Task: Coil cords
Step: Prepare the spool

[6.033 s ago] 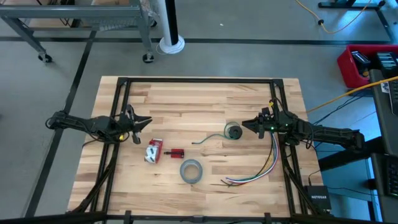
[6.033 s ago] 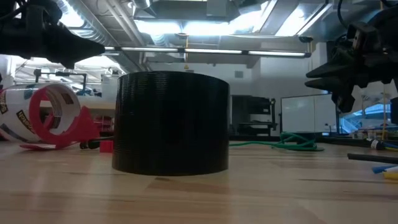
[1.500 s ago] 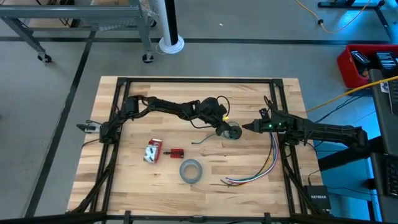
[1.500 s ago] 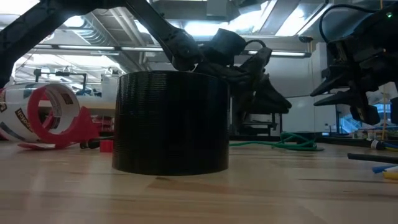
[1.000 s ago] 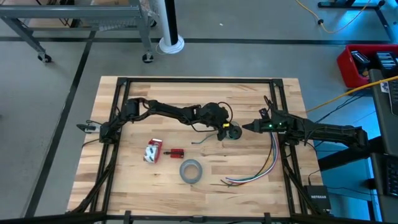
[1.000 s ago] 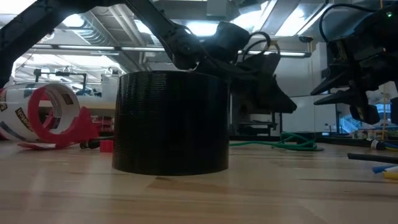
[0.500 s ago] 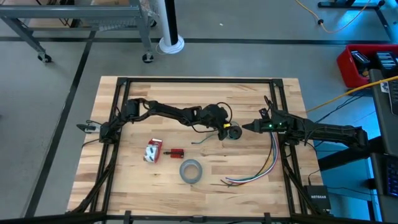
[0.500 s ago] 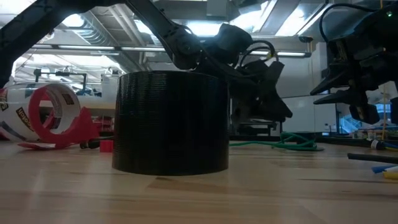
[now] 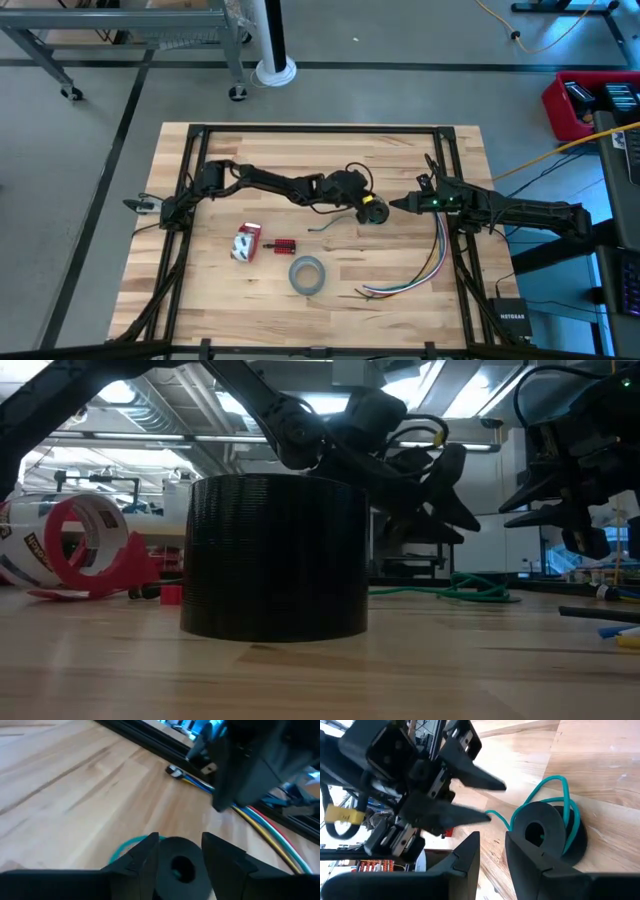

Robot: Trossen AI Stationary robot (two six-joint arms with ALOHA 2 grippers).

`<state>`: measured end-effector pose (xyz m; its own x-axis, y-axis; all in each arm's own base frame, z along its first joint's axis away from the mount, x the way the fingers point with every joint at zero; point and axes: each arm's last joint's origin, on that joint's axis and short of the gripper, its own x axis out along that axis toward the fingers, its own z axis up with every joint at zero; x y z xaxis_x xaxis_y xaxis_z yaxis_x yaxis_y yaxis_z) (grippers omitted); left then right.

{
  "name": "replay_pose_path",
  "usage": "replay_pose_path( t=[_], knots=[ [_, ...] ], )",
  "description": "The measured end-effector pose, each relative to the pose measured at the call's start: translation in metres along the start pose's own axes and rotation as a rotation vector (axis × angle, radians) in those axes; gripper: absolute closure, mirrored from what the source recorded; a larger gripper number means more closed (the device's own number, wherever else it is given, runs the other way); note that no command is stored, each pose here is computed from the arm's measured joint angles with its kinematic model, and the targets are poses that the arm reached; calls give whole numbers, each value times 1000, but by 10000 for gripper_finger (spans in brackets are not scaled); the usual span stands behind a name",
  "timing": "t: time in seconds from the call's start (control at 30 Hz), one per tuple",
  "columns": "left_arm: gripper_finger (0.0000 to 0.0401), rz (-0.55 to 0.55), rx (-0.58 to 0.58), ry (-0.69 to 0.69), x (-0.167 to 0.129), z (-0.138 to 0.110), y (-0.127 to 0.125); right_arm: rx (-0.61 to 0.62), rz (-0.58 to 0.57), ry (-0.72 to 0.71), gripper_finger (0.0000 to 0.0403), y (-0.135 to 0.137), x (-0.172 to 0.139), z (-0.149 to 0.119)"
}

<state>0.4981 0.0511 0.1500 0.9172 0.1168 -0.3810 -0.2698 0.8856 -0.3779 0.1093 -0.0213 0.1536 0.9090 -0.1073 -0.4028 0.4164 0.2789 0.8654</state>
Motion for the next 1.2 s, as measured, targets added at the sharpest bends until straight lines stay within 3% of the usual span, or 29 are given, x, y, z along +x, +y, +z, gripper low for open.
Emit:
replay_pose_path(
  t=[0.17,0.37,0.63,0.87,1.0,1.2],
  knots=[
    [259,-39,5,38,0,-1,1,0,0,0,306,0,0,0],
    [259,-93,-152,108,-1,-1,9,0,0,0,306,0,0,0],
    [259,-115,-212,131,-1,-3,6,0,0,0,306,0,0,0],
    [260,-21,-402,250,5,-25,15,0,0,0,306,0,0,0],
    [260,-33,-362,179,7,-19,13,0,0,0,306,0,0,0],
    [260,-16,-388,184,8,-22,16,0,0,0,306,0,0,0]
  ],
)
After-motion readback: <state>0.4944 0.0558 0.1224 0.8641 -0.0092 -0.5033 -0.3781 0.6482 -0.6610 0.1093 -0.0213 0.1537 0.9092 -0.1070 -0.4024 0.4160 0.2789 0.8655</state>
